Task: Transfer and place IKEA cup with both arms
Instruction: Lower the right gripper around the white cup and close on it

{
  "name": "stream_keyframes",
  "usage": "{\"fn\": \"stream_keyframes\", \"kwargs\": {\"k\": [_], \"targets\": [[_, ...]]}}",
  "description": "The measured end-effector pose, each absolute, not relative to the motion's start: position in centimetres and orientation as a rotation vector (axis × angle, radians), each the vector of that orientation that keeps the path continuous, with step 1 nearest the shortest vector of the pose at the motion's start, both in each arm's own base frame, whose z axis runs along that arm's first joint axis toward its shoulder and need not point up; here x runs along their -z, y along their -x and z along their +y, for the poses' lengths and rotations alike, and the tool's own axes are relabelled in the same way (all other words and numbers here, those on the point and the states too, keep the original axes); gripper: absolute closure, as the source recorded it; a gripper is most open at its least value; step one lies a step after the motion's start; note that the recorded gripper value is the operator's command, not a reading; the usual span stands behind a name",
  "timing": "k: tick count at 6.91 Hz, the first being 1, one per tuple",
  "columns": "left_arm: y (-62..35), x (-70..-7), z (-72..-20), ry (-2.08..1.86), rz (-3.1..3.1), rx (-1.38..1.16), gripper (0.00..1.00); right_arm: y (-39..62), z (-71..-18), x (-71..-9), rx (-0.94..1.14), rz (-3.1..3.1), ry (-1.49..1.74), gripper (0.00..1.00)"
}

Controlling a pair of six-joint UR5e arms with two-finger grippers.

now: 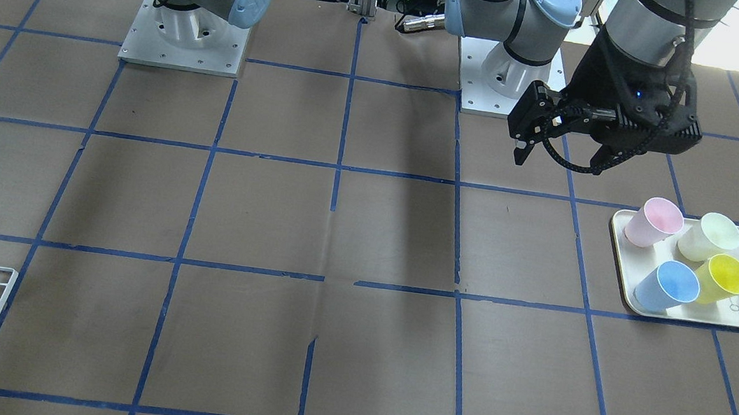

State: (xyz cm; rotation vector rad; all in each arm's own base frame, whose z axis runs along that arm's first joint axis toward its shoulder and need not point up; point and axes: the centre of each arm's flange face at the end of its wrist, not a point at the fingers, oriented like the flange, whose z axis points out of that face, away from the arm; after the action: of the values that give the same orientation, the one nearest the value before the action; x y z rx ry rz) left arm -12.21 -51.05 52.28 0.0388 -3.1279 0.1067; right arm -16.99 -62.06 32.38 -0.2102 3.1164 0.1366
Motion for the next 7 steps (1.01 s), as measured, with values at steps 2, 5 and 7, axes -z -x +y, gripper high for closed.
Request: {"fn": "stream_keyframes", "kwargs": {"k": [2,5,7], "targets": [[12.2,-52.3,-51.1,-0.039,-3.128,-0.107,0.00,17.1,-61.9,-31.9,-0.140,3.118,0.201,0.00],[12.2,-52.2,-51.0,-0.039,-3.129,-0.105,0.00,16.8,-62.1,-31.4,-0.145,3.112,0.200,0.00],[12.2,-52.2,-51.0,-0.039,-3.127,-0.104,0.00,16.7,-62.3,-30.5,-0.152,3.108,0.201,0.01]]}}
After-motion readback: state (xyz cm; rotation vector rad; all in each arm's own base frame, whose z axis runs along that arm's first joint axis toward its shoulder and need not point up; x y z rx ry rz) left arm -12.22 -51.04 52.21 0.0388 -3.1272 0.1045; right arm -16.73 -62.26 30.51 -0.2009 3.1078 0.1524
